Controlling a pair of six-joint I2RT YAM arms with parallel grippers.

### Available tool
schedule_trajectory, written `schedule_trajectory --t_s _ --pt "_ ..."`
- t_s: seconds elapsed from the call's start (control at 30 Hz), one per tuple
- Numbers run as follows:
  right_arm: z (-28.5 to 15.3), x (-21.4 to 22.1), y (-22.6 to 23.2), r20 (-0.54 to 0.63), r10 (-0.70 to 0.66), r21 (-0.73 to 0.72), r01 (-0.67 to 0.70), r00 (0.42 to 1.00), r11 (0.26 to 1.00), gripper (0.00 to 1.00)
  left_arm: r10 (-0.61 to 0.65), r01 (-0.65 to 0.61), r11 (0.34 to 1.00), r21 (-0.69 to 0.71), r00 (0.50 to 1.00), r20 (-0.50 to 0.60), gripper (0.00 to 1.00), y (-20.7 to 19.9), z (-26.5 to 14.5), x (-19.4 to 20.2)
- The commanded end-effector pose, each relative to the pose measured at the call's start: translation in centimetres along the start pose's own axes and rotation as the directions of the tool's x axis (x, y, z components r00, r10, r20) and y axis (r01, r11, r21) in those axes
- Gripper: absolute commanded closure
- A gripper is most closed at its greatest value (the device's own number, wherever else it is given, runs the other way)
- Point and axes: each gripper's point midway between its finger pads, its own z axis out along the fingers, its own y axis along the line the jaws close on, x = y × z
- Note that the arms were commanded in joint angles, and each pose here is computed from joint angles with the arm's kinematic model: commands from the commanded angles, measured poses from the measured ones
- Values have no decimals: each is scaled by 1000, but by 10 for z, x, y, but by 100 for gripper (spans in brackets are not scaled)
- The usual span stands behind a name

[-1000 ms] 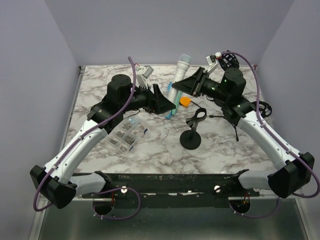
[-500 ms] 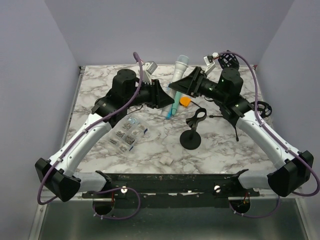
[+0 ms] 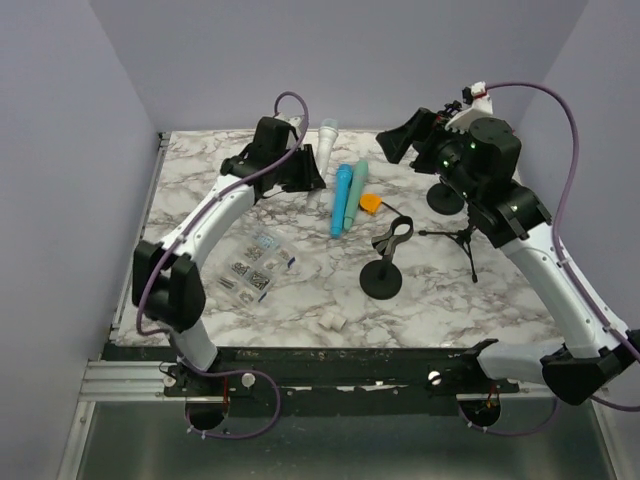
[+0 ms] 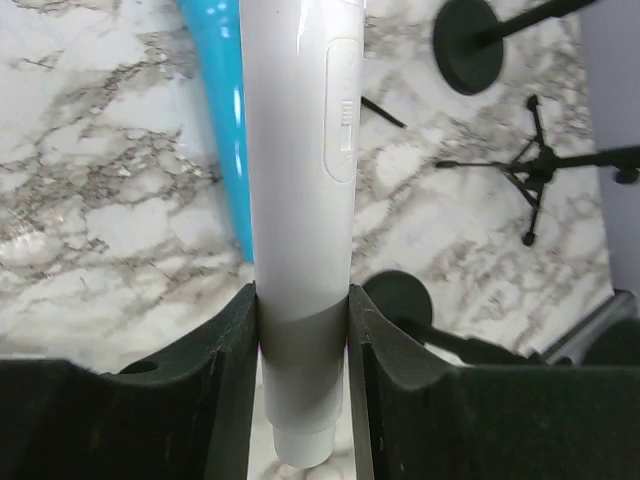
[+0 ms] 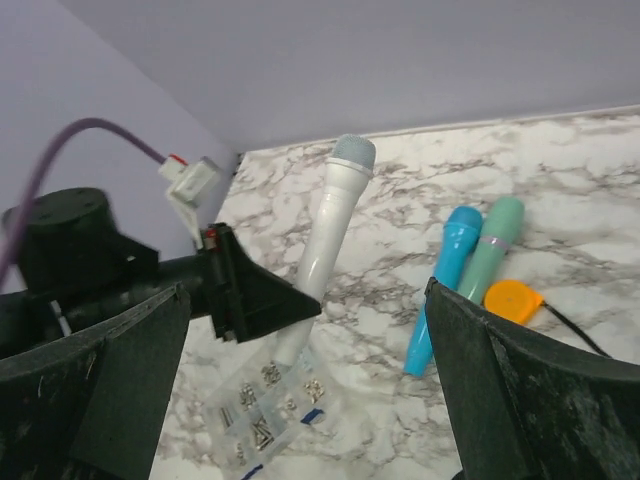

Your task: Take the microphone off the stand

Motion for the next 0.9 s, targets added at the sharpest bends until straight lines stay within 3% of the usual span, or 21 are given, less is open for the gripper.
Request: schedule_trajectory --t_s 0.0,0.23,0.47,0.87 --pt "-28 -23 -25 106 -89 133 75 990 988 0 -23 8 985 -172 996 -91 100 50 55 8" --pt "-58 -30 -43 149 -131 213 97 980 972 0 -143 101 966 -238 975 -168 100 80 95 36" --pt "-83 -38 -50 201 -139 246 87 970 965 0 -258 215 960 -179 929 -267 97 80 116 78" --pt "-112 -54 -65 238 -190 342 101 953 934 0 -349 313 935 -165 892 -287 74 88 134 98"
